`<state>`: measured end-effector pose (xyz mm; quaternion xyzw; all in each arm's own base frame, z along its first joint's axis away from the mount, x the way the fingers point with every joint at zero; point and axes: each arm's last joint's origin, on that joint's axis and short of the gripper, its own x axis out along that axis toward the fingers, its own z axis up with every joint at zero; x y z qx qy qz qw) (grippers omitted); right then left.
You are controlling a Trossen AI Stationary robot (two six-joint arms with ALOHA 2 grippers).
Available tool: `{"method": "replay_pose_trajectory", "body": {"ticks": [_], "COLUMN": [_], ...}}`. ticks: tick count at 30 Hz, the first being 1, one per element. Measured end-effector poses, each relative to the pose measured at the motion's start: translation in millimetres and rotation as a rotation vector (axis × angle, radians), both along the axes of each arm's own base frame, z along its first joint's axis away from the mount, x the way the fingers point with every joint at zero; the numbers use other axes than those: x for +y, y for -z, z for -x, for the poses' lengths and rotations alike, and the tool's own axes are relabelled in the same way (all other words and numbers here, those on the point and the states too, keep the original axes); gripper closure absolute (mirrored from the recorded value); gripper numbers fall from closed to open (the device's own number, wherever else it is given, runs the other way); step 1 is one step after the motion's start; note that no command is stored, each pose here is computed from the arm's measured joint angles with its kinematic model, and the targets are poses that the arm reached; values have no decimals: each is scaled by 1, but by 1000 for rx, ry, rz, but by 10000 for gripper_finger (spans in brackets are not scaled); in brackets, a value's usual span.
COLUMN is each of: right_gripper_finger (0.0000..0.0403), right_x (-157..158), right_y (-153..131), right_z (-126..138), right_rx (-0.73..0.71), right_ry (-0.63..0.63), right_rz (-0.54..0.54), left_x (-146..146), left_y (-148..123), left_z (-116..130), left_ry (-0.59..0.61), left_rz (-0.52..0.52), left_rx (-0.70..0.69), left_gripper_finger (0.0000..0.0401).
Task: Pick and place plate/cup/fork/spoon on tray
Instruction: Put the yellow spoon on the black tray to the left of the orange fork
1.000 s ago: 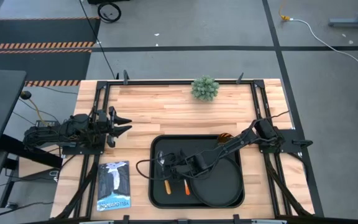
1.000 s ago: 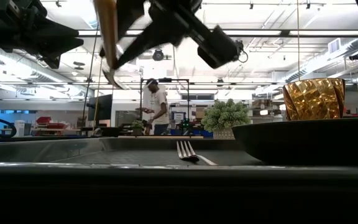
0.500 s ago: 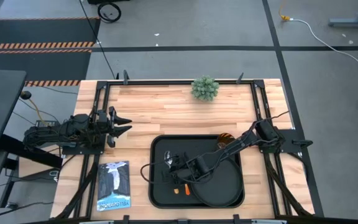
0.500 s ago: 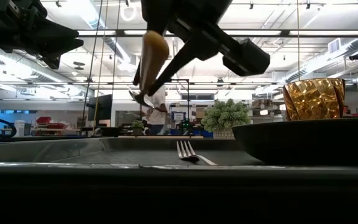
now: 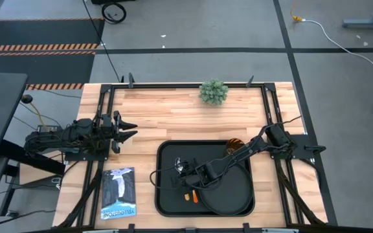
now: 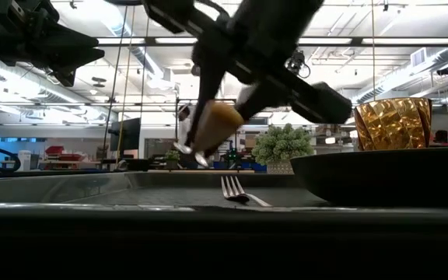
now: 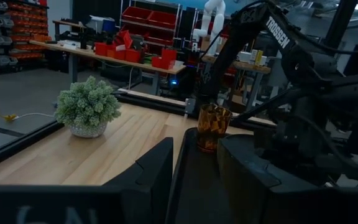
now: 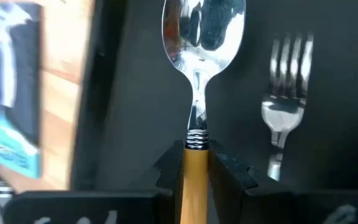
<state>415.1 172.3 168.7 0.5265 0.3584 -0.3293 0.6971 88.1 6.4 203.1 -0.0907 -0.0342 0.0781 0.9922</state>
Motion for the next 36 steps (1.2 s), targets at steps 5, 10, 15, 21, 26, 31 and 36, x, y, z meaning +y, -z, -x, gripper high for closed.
{"method": "replay_pose_trajectory", "body": {"ticks": [5, 10, 15, 21, 26, 31, 36], "right_gripper_finger": [337, 337, 337, 337, 337, 337, 337], "right_x": [0, 0, 0, 0, -2, -6, -10], "right_y": [3, 4, 4, 4, 5, 4, 2], "right_z": [1, 2, 2, 2, 2, -2, -8], "right_rx": [10, 15, 26, 33, 56, 37, 6], "right_ry": [-17, -19, -23, -8, 16, 22, 18], "right_rz": [-10, -11, -39, -66, -109, -148, -168], "left_x": [0, 0, 0, 0, 0, 0, 0], "left_y": [0, 0, 0, 0, 0, 0, 0], "left_z": [0, 0, 0, 0, 0, 0, 0], "left_ry": [0, 0, 0, 0, 0, 0, 0], "left_rz": [0, 0, 0, 0, 0, 0, 0], "left_rx": [0, 0, 0, 0, 0, 0, 0], "left_gripper_finger": [266, 266, 266, 266, 266, 266, 266]}}
